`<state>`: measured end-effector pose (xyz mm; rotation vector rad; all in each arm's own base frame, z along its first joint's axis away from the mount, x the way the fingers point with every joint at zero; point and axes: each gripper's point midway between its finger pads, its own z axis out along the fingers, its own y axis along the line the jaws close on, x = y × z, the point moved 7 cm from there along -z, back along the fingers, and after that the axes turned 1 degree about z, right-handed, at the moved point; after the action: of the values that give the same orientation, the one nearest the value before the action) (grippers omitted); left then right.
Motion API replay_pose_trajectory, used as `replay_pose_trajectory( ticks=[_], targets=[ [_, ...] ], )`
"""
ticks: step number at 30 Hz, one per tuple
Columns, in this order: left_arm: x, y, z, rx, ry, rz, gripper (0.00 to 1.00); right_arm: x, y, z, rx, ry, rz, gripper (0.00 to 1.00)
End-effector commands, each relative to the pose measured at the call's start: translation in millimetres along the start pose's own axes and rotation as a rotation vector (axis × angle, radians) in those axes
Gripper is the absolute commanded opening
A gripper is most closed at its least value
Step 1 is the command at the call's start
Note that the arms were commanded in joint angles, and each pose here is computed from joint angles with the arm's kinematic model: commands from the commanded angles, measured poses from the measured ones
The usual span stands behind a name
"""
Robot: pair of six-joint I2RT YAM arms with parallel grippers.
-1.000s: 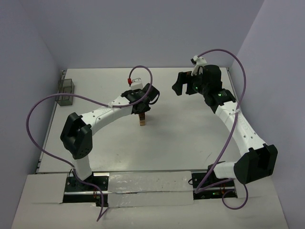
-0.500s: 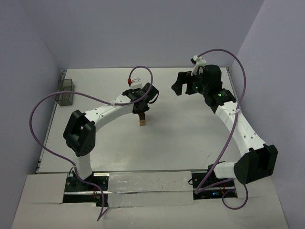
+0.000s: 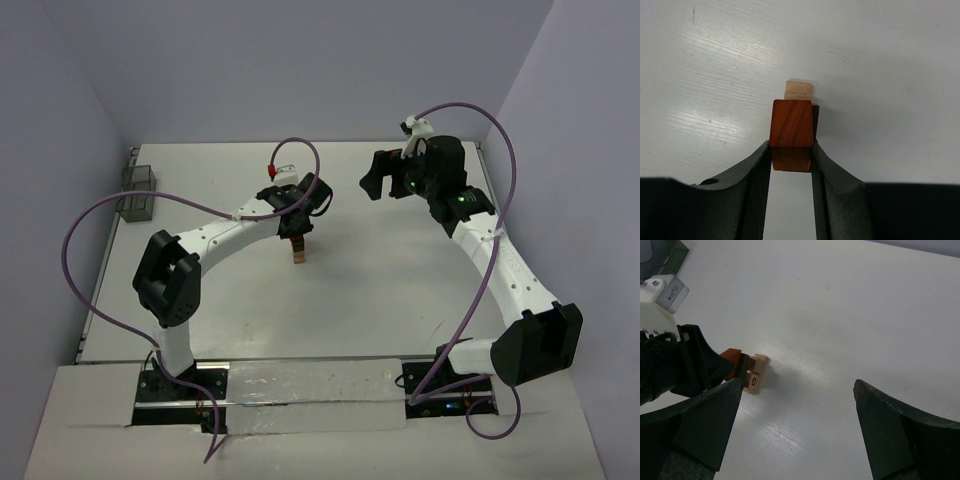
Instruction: Build the wood block tower
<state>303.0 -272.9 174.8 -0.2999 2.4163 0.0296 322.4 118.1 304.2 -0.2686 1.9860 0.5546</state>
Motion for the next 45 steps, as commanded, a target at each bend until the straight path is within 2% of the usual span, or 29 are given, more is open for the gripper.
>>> replay_pose_trajectory(
  ticks=[1, 15, 20, 23, 30, 38, 45],
  targets=[
    [-13, -11, -6, 0.042, -0.026, -0.020, 0.09, -13, 3, -7, -0.015, -0.070, -0.009, 1.00],
    [-10, -15, -2, 0.051, -0.009, -0.011, 0.09, -12, 2, -7, -0.017, -0.069, -0.007, 1.00],
    [-8, -16, 0, 0.056, 0.001, 0.000, 0.14, -12, 2, -7, -0.017, -0.069, -0.008, 1.00],
    [-7, -16, 1, 0.058, 0.005, 0.003, 0.21, -12, 2, -7, -0.017, -0.067, -0.006, 1.00],
    [-6, -17, 0, 0.067, 0.008, 0.010, 0.45, -12, 2, -7, -0.018, -0.069, -0.005, 1.00],
    [-4, -14, -1, 0.068, 0.016, 0.011, 0.80, -11, 3, -7, -0.022, -0.068, -0.007, 1.00],
    [-18, -16, -21, 0.136, -0.005, 0.020, 0.99, -12, 4, -7, -0.028, -0.068, -0.005, 1.00]
  ],
)
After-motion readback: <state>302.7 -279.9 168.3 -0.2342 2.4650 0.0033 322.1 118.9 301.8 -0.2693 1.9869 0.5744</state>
